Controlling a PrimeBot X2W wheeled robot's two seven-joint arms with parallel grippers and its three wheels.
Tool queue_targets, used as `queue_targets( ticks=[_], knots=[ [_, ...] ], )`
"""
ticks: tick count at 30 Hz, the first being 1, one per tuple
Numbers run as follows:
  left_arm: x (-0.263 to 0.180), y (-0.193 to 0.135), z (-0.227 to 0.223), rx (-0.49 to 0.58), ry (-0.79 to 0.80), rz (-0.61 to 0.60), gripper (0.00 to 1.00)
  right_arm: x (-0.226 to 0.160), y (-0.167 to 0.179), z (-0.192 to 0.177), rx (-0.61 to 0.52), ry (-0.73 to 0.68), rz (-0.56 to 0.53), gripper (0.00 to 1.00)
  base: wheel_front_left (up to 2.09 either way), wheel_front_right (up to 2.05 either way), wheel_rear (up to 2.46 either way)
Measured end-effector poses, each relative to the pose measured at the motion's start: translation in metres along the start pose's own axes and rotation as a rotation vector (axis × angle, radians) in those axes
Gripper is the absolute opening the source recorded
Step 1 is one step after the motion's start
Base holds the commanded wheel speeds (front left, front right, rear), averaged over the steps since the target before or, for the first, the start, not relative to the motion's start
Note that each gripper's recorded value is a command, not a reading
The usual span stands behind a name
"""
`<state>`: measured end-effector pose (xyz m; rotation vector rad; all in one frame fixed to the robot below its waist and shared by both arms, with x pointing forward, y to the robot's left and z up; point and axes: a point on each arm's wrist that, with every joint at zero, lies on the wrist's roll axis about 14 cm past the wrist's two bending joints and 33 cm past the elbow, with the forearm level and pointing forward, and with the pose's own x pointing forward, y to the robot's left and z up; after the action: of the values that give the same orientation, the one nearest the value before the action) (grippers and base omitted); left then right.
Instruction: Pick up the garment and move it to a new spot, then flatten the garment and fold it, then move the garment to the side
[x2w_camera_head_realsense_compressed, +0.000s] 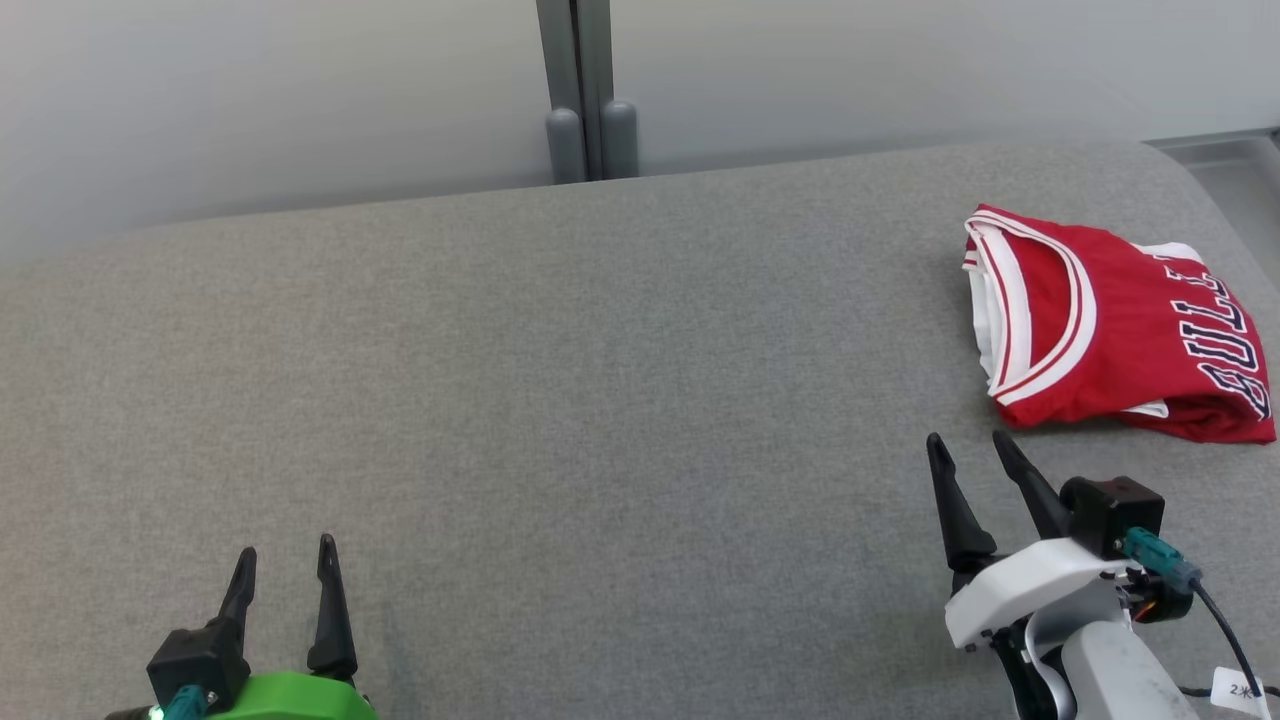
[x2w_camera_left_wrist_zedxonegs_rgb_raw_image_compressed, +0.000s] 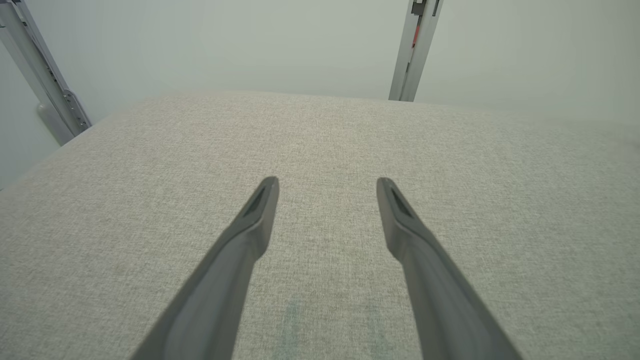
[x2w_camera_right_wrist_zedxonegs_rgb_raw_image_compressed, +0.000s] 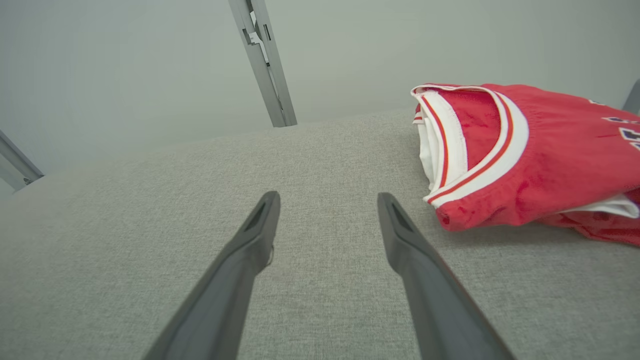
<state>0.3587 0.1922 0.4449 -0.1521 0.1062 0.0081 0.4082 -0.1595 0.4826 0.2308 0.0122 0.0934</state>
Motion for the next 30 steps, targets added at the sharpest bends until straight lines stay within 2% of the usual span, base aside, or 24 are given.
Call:
queue_targets(
  ticks=[5, 6, 12, 30],
  knots=[
    [-0.004, -0.003, 0.005, -0.008, -0.019, -0.005, 1.00, -0.009, 0.002, 0.000, 0.003, 0.000, 0.003, 1.00, 0.00, 0.00, 0.00],
    [-0.005, -0.004, 0.004, -0.011, -0.014, -0.006, 0.00, -0.010, 0.001, -0.002, 0.004, 0.005, 0.001, 0.00, 0.00, 0.00, 0.00],
    [-0.009, -0.003, -0.013, -0.035, 0.043, 0.008, 0.00, -0.025, -0.003, -0.029, 0.031, 0.089, -0.026, 0.00, 0.00, 0.00, 0.00],
    [-0.006, 0.006, -0.010, -0.355, 0.053, 0.077, 0.00, -0.023, -0.017, -0.019, 0.333, 0.069, -0.112, 0.00, 0.00, 0.00, 0.00]
  ],
)
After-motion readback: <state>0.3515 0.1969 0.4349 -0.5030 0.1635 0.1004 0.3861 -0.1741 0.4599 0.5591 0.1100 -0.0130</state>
